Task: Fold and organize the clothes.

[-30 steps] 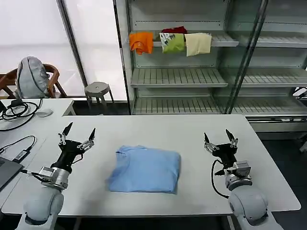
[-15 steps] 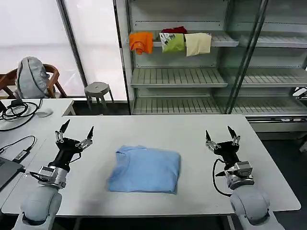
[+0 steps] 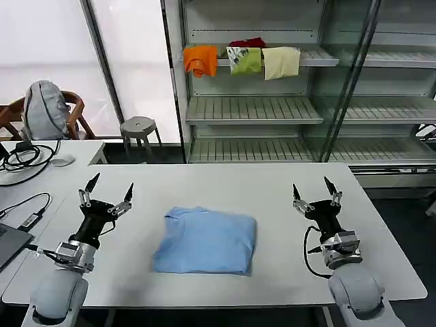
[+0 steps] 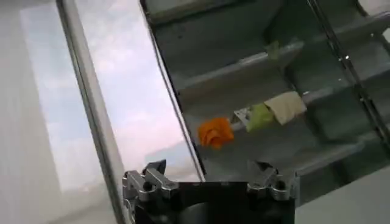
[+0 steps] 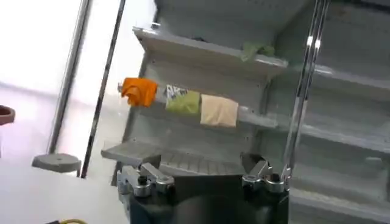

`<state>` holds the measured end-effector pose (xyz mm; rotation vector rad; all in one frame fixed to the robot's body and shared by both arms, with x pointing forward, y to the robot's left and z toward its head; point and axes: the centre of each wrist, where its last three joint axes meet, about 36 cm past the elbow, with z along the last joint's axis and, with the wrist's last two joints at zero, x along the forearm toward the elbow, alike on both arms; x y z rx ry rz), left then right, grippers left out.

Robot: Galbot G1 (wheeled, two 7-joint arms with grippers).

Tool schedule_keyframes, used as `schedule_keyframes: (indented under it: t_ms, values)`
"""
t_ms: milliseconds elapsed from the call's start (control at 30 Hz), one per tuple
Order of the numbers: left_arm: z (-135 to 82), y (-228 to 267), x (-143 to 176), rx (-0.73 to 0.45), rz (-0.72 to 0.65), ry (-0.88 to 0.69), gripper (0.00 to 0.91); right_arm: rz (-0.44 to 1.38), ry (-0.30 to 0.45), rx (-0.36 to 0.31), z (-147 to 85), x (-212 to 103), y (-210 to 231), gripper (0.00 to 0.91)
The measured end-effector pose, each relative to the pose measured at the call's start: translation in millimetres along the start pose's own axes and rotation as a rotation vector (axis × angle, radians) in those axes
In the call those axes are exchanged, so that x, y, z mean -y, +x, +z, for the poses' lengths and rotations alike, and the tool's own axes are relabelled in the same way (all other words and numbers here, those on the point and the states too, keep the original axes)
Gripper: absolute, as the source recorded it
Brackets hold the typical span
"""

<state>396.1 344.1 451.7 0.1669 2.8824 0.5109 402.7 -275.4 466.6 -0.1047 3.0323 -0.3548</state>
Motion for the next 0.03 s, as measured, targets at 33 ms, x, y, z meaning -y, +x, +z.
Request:
schedule_keyframes:
  t_ms: [33]
  values:
    - [0.2,0.4,1.7,0.000,0.000,-0.001,0.907,-0.004,0.001,0.004,-0.4,-0.2,0.8,0.907]
